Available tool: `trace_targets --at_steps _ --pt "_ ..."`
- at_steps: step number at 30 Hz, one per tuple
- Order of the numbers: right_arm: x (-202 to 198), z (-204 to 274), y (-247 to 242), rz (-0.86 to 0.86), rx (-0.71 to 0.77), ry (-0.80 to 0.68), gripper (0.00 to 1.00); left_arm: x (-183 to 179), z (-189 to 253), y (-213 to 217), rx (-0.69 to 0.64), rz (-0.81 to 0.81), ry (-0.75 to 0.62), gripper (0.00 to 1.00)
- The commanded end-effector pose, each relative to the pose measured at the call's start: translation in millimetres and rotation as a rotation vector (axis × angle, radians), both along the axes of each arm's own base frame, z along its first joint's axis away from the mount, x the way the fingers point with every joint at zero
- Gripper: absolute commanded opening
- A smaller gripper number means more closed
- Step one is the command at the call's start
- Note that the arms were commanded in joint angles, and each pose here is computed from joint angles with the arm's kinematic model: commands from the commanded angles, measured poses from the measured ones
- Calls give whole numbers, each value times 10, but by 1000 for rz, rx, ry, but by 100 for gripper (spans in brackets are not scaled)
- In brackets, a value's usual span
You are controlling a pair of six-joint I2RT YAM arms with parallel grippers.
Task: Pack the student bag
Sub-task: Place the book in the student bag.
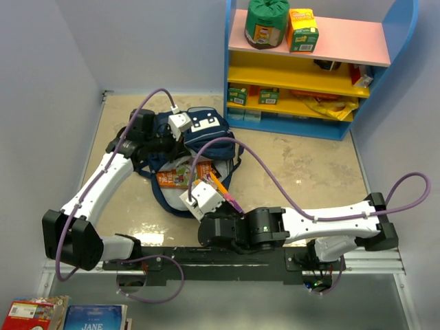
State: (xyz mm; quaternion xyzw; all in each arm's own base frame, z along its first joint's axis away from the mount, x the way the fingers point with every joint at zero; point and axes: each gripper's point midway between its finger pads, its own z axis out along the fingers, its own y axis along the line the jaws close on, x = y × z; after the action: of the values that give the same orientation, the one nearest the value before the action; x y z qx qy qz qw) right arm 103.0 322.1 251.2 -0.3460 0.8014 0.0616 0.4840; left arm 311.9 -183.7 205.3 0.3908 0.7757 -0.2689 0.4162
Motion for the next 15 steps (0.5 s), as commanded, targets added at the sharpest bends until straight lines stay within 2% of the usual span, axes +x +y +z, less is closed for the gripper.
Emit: trace_targets --at_steps 1,2,4,6,11,15 --pt "212 180 242 80 27 -178 0 210 677 -63 -75 -5 -189 0" --pt "293 220 309 66 56 -198 0 181 737 -80 -85 -20 -195 0" --pt "394 155 371 84 4 -248 0 136 758 -85 -92 -27 -186 0" --pt "486 148 503 100 28 -256 0 92 781 -92 -98 -38 -185 0" --pt "772 -117 740 173 -44 -270 0 43 760 -95 -92 -55 -180 0" --pt "712 -591 929 364 -167 -234 0 -7 763 -95 -90 -72 -184 0"
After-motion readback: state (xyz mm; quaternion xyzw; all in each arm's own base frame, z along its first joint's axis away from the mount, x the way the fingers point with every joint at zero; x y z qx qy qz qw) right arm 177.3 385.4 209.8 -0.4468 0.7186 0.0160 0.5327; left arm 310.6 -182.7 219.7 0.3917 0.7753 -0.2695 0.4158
